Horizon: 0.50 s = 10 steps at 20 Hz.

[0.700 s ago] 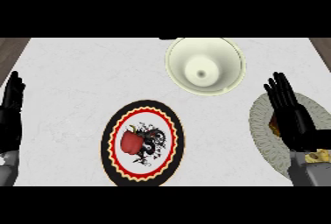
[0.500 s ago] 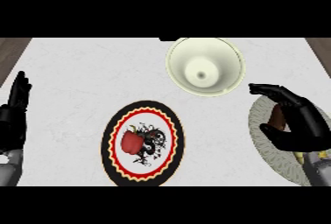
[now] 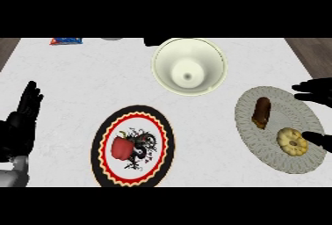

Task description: Pick the squash from the placemat and place it in the bowl

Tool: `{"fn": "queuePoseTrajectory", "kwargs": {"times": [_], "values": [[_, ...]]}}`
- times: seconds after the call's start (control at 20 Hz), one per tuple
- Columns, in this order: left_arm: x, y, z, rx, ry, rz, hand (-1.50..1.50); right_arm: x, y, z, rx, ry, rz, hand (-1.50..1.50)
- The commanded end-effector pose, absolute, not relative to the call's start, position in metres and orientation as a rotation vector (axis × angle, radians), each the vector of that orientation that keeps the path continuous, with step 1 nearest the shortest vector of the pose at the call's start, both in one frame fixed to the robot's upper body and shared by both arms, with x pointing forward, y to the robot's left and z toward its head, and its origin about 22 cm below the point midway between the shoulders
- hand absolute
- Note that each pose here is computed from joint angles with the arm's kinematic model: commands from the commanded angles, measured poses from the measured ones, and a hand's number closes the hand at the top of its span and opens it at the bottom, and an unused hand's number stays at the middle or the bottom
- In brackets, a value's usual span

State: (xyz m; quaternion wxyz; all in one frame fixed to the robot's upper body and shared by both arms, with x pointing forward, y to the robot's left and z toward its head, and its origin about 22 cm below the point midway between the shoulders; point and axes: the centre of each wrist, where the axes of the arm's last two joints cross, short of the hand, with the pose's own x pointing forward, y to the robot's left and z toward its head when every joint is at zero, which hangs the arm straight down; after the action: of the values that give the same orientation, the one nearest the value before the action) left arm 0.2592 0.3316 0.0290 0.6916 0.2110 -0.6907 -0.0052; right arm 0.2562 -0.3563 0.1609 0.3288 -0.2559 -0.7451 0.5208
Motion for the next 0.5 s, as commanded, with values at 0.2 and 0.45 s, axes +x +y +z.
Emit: {"fn": "queuePoseTrajectory", "kwargs": {"times": [0.2,0.45], "values": [[0.254,0.340,0.044,0.422,-1.526,0.023,0.00,0.184,-0.413,0.138,-0.889,-1.889,1.683,-1.50],[0.263,0.324,0.048,0.398,-1.552,-0.012,0.00,0.139,-0.407,0.140,-0.952,-1.862,1.609,-1.50]]}}
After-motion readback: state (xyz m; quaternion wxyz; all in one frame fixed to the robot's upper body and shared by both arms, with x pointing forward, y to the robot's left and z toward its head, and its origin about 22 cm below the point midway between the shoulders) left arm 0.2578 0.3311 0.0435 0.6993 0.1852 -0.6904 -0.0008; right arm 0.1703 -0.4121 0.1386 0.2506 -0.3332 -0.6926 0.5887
